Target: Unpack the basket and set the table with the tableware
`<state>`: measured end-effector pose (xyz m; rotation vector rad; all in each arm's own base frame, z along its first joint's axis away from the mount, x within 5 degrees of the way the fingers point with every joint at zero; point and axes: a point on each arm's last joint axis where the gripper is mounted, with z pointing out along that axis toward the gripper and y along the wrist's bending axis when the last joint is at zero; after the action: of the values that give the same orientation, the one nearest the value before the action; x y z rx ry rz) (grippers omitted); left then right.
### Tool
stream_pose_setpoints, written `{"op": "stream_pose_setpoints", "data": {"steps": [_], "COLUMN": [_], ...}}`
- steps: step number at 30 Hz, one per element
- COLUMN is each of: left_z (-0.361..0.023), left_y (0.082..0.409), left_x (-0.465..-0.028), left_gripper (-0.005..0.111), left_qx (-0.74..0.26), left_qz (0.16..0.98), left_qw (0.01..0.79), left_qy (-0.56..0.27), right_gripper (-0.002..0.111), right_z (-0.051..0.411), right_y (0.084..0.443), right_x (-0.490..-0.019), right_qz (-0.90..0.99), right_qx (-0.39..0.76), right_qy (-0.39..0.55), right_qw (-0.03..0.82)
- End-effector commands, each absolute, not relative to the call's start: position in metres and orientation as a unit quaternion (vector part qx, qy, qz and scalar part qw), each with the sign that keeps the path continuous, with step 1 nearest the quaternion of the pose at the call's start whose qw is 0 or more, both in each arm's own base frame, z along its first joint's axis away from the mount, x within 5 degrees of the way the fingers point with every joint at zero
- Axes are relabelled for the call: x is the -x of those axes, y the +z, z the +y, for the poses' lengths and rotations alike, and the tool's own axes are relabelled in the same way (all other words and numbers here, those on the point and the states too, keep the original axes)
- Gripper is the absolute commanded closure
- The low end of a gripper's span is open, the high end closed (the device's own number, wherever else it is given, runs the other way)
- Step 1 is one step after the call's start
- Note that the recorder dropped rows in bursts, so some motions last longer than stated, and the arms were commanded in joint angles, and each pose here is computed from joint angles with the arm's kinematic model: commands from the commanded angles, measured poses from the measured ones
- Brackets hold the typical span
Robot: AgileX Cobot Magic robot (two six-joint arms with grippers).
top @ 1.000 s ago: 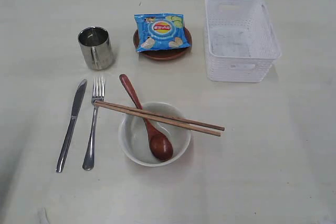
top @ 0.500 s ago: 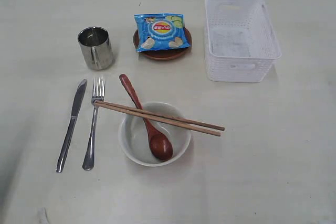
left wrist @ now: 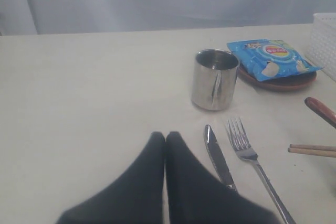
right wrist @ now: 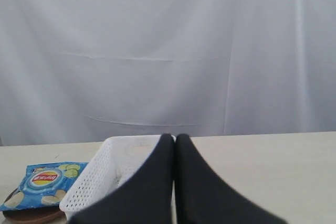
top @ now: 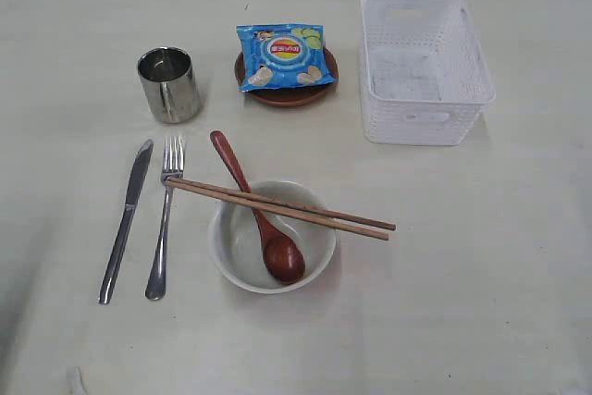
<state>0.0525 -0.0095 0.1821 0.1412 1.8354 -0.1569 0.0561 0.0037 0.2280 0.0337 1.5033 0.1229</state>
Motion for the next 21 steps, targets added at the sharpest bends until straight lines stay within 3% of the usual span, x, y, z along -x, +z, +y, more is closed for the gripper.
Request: {"op": "stream_pose_setpoints", "data": {"steps": [1,21], "left_z": [-0.01,-0.01], "left_y": [0.182,0.182], "left_x": [-0.053,-0.053], "left_gripper": [0.107,0.107], "left_qx": [-0.063,-0.063], "left_qz": [0.789,0.789], "left_qw": [0.607,0.607], "left_qy": [-0.068,-0.068], "right_gripper": [0.109,0.109], "right_z": [0.003,0.001], "right_y": [0.227,0.186], "right_x": [-0.056,-0.056], "right_qz": [0.676,0.783], "right_qx": [-0.008,-0.002], "right_qy": [0.046,0.017], "right_qw": [0.735,0.622]}}
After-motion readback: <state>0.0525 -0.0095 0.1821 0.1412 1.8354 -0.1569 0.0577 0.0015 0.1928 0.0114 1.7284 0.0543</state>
